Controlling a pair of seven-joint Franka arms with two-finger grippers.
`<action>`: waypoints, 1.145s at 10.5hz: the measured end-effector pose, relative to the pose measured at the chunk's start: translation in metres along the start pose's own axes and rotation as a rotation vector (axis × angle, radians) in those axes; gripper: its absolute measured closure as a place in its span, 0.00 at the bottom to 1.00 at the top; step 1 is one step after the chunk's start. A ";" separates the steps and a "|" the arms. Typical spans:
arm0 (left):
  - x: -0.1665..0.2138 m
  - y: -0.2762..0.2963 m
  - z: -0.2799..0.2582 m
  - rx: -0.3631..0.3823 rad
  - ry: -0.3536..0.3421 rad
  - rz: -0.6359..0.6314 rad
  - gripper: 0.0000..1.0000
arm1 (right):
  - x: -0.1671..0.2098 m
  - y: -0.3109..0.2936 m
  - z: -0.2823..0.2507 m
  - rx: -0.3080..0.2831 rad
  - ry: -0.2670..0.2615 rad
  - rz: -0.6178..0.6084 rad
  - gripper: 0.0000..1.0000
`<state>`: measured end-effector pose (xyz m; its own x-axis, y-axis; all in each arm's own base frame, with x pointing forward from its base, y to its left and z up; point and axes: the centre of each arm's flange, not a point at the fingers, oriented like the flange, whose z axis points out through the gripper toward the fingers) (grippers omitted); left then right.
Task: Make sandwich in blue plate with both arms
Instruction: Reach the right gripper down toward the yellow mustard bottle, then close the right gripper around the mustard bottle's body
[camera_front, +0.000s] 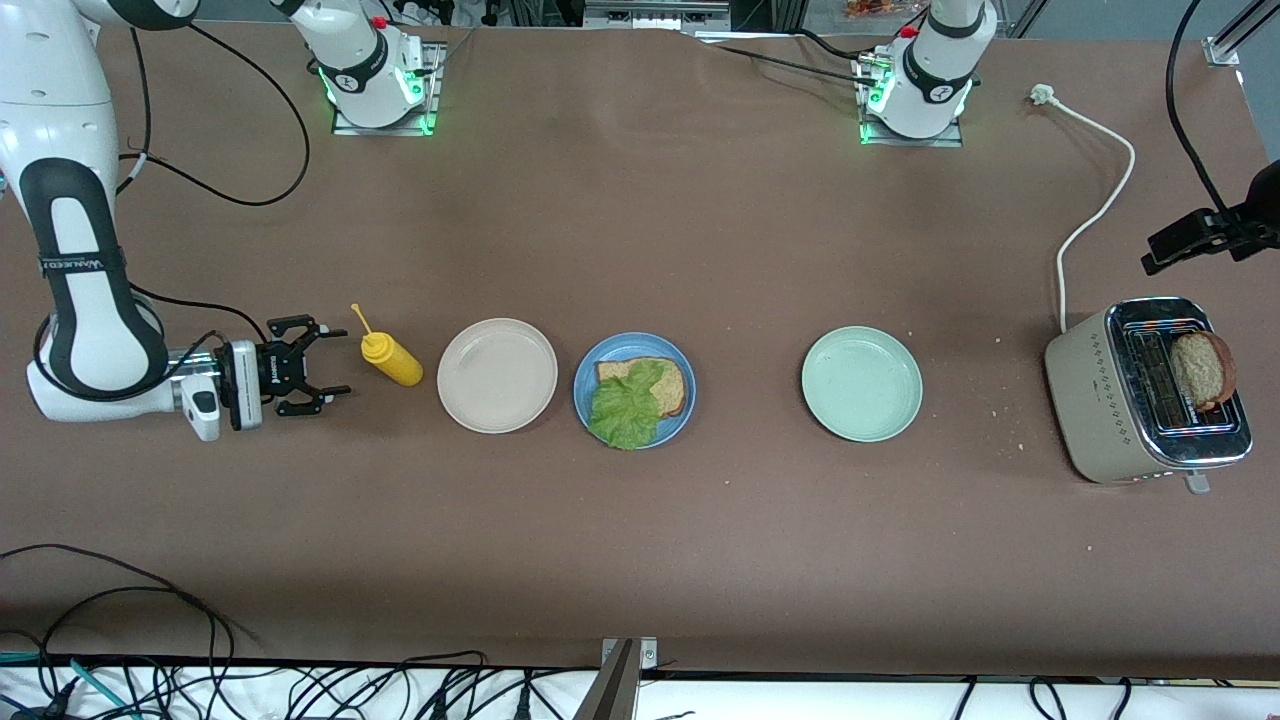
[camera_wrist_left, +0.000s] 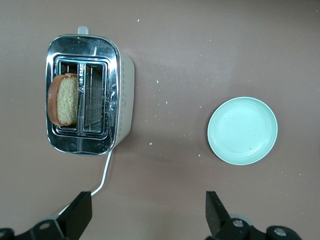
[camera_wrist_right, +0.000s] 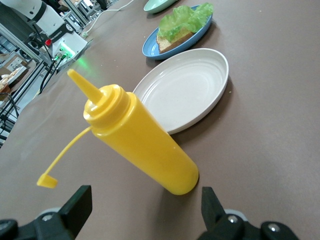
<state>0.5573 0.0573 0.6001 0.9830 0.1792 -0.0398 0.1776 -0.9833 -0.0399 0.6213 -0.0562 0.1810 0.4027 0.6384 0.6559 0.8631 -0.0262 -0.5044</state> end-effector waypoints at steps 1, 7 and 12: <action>0.000 0.000 0.000 0.000 0.000 0.000 0.00 | -0.004 0.002 0.005 0.006 0.009 -0.042 0.03; 0.000 0.000 0.000 0.000 0.000 0.000 0.00 | -0.010 0.012 0.032 0.027 0.081 -0.193 0.02; 0.000 0.000 0.000 0.000 0.000 0.000 0.00 | 0.007 0.014 0.056 0.052 0.134 -0.215 0.07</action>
<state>0.5573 0.0573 0.6001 0.9830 0.1791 -0.0398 0.1775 -0.9833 -0.0399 0.6192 -0.0087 0.1472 0.2513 0.5171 0.8182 0.9178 0.1413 -0.3711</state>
